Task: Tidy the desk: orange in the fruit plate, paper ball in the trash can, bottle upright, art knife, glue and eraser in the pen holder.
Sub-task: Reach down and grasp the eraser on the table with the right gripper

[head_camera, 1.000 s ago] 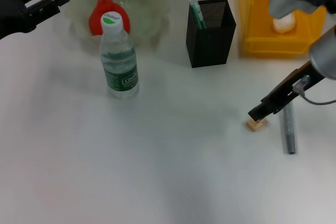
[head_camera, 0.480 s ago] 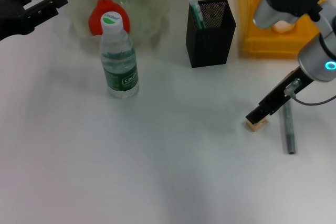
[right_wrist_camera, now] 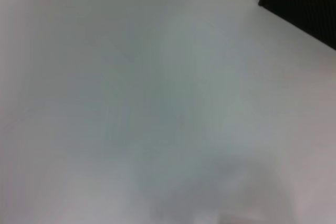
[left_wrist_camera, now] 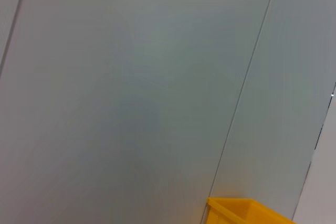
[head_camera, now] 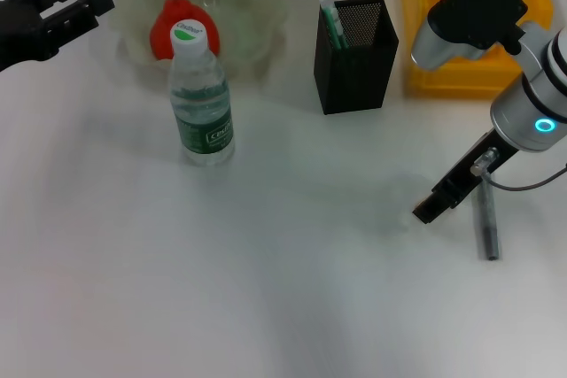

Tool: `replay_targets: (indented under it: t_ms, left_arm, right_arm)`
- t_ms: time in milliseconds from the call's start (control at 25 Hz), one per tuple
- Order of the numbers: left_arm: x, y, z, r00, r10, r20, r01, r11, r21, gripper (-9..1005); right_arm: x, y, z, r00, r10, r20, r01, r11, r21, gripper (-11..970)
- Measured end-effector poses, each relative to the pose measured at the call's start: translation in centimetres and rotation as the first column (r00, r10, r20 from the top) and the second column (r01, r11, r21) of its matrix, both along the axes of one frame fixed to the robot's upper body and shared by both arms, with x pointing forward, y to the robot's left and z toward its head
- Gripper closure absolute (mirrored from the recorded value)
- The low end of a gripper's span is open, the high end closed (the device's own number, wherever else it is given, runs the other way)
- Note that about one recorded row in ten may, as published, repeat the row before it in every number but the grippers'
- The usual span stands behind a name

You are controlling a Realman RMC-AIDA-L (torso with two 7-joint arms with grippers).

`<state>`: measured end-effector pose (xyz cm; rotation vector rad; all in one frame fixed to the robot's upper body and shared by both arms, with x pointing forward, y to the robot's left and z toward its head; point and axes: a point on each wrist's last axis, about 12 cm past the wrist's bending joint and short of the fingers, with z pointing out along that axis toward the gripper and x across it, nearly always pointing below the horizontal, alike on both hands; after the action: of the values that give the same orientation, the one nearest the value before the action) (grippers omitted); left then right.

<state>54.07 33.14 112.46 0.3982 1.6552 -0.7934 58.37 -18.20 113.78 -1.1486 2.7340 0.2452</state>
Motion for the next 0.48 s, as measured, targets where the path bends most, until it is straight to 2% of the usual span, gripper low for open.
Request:
replay_targets:
  t_ms: [480]
  left_arm:
    - [-0.1,0.0,-0.1,1.0,-0.002,-0.002,0.002,1.0,-0.004,299]
  right_arm:
    - [0.1,0.2,-1.2,1.0,0.0,-0.009,0.0,1.0,-0.016,295]
